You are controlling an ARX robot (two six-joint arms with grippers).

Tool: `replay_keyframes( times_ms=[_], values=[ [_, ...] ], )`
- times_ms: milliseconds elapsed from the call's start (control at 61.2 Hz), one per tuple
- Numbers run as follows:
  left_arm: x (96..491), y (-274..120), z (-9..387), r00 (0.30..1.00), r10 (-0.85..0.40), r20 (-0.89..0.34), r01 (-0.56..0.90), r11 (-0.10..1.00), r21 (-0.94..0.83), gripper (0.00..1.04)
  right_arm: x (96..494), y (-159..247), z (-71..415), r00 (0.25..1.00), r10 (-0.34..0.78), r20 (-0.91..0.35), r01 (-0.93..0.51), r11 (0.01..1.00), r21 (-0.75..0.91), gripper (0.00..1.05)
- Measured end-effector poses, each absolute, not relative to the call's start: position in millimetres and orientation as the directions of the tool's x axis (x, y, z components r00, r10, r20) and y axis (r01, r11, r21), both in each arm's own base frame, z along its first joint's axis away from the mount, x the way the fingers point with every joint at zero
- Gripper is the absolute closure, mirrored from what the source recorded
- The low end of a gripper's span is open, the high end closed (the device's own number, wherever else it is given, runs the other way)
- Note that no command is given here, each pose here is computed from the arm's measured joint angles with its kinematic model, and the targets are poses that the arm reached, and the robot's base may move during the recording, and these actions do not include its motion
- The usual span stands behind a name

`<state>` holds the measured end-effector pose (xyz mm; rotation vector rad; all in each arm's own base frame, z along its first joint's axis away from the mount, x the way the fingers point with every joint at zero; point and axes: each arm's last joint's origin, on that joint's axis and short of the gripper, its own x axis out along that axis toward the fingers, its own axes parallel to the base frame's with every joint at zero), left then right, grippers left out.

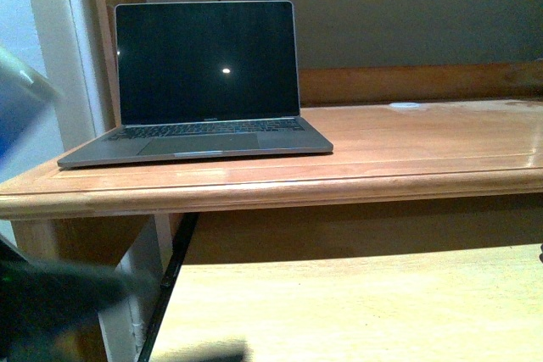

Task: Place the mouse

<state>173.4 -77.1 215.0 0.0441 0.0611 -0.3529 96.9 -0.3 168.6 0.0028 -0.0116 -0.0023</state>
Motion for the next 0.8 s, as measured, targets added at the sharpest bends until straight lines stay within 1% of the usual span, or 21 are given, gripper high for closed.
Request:
replay_keyframes(
  times_ms=[16,33,49,98,114,131,147,180,196,245,262,376,425,442,540,605,703,752,801],
  values=[
    [170.0,-70.6,215.5,0.965,-0.257,-0.044,0.259,0.965,0.032,0.35,96.9,-0.4,168.5,1.000,-0.004,0.011,0.004,1.000,0.003,0.07],
    [168.5,-67.2,215.8,0.977,-0.213,-0.033,0.214,0.976,0.030,0.37,96.9,-0.4,168.6,1.000,-0.004,0.012,0.004,1.000,0.003,0.07],
    [165.4,-59.8,215.7,0.993,-0.119,-0.016,0.119,0.993,0.024,0.42,96.9,-0.4,168.6,1.000,-0.004,0.012,0.004,1.000,0.003,0.07],
    [161.3,-51.8,214.3,0.999,-0.040,0.001,0.040,0.999,0.014,0.48,97.4,-0.4,167.1,0.999,-0.036,-0.022,0.037,0.999,0.019,0.07],
    [159.3,-48.3,213.3,1.000,-0.016,0.007,0.016,1.000,0.010,0.51,97.2,0.0,167.3,0.995,-0.076,-0.071,0.079,0.996,0.037,0.07],
    [158.3,-46.9,212.2,1.000,-0.011,0.007,0.011,1.000,0.010,0.53,97.2,0.5,167.3,0.992,-0.080,-0.097,0.085,0.995,0.048,0.07],
    [156.6,-44.7,210.1,1.000,-0.006,0.006,0.006,1.000,0.009,0.57,97.3,0.7,168.5,0.982,-0.119,-0.148,0.129,0.990,0.064,0.07],
    [154.8,-42.7,207.9,1.000,-0.005,0.005,0.005,1.000,0.009,0.60,97.4,0.4,170.0,0.968,-0.166,-0.191,0.182,0.981,0.071,0.07],
    [153.4,-41.0,205.8,1.000,-0.009,0.002,0.009,1.000,0.009,0.64,97.7,0.4,172.1,0.957,-0.189,-0.222,0.211,0.974,0.078,0.07],
    [151.1,-38.0,201.7,1.000,-0.016,-0.005,0.016,1.000,0.011,0.71,99.8,0.7,177.9,0.946,-0.216,-0.242,0.242,0.967,0.083,0.07],
    [149.5,-36.2,199.1,1.000,-0.018,-0.010,0.018,1.000,0.012,0.75,102.1,0.9,182.2,0.945,-0.223,-0.238,0.249,0.965,0.086,0.07],
    [144.0,-28.6,193.4,1.000,-0.014,-0.010,0.014,1.000,0.012,0.92,120.4,4.0,218.7,0.971,-0.199,-0.129,0.215,0.969,0.120,0.07],
    [141.2,-25.4,191.6,1.000,-0.013,-0.006,0.013,1.000,0.011,1.01,134.3,6.7,237.6,0.980,-0.180,-0.086,0.190,0.973,0.128,0.07],
    [140.2,-24.2,191.0,1.000,-0.011,-0.004,0.011,1.000,0.006,1.02,140.4,7.9,243.8,0.982,-0.176,-0.075,0.184,0.975,0.123,0.07],
    [135.9,-19.3,187.4,1.000,-0.006,-0.003,0.007,1.000,0.006,1.02,169.8,16.2,262.7,0.988,-0.138,-0.072,0.145,0.985,0.093,0.07],
    [133.3,-17.0,184.9,1.000,-0.010,-0.004,0.010,1.000,0.006,1.02,188.6,23.5,266.6,0.989,-0.093,-0.117,0.100,0.993,0.057,0.07],
    [129.3,-13.5,181.5,1.000,-0.008,-0.004,0.008,1.000,0.006,1.02,217.5,32.0,264.1,0.975,-0.044,-0.219,0.046,0.999,0.005,0.07],
    [127.7,-12.0,180.3,1.000,-0.005,-0.004,0.005,1.000,0.006,1.02,226.6,33.1,259.8,0.964,-0.047,-0.263,0.045,0.999,-0.015,0.07],
    [126.0,-7.6,179.1,1.000,-0.031,-0.005,0.031,1.000,0.006,1.02,234.9,33.4,257.7,0.953,-0.045,-0.299,0.036,0.999,-0.034,0.07]
  ],
)
